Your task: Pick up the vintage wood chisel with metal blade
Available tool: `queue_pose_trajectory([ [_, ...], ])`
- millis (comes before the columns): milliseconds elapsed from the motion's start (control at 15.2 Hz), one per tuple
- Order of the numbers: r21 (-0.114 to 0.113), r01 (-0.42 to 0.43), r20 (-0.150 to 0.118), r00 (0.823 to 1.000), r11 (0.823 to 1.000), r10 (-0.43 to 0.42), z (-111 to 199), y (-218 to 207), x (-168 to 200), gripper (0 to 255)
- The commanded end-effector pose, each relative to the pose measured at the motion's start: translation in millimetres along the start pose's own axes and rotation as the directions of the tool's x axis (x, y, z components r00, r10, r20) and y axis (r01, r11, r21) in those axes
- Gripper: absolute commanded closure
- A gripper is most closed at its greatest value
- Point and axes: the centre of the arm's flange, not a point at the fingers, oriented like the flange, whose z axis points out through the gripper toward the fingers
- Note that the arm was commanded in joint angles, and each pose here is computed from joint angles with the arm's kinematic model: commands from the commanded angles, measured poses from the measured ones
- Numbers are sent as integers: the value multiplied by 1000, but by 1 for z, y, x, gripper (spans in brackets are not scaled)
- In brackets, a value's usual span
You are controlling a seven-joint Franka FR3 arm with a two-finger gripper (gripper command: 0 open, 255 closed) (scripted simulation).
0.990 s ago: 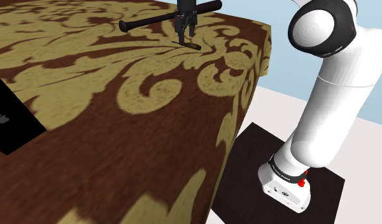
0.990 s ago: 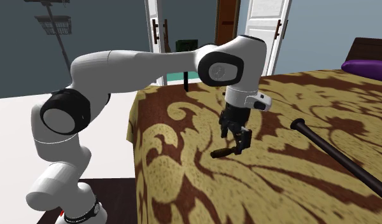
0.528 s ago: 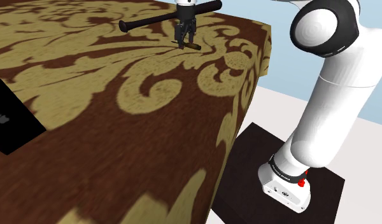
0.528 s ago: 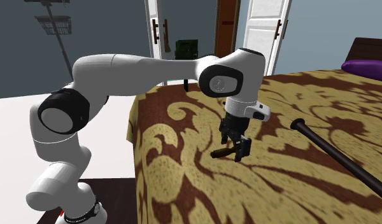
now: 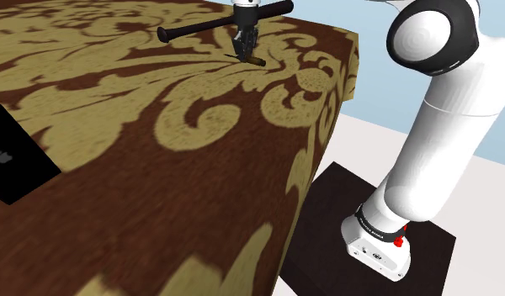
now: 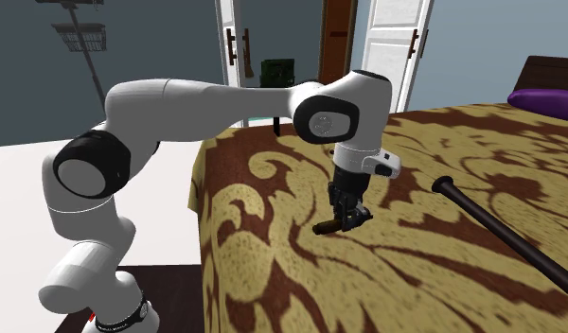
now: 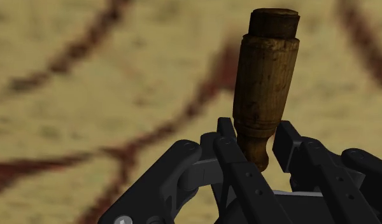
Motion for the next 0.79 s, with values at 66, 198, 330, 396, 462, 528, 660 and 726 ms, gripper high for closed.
queue_pose_trajectory([
  [66,2,-3,14,1000,1000,3,4,2,2,255],
  [198,3,-3,14,1000,1000,3,-6,2,1,255],
  [330,3,-3,14,1000,1000,3,-17,2,1,255],
  [396,3,-3,14,1000,1000,3,-22,2,1,255],
  [462,3,-3,14,1000,1000,3,-27,2,0,255],
  [528,3,-3,14,1000,1000,3,-33,2,0,255],
  [660,3,-3,14,1000,1000,3,-43,2,0,255],
  [726,3,-3,14,1000,1000,3,-48,2,0,255],
])
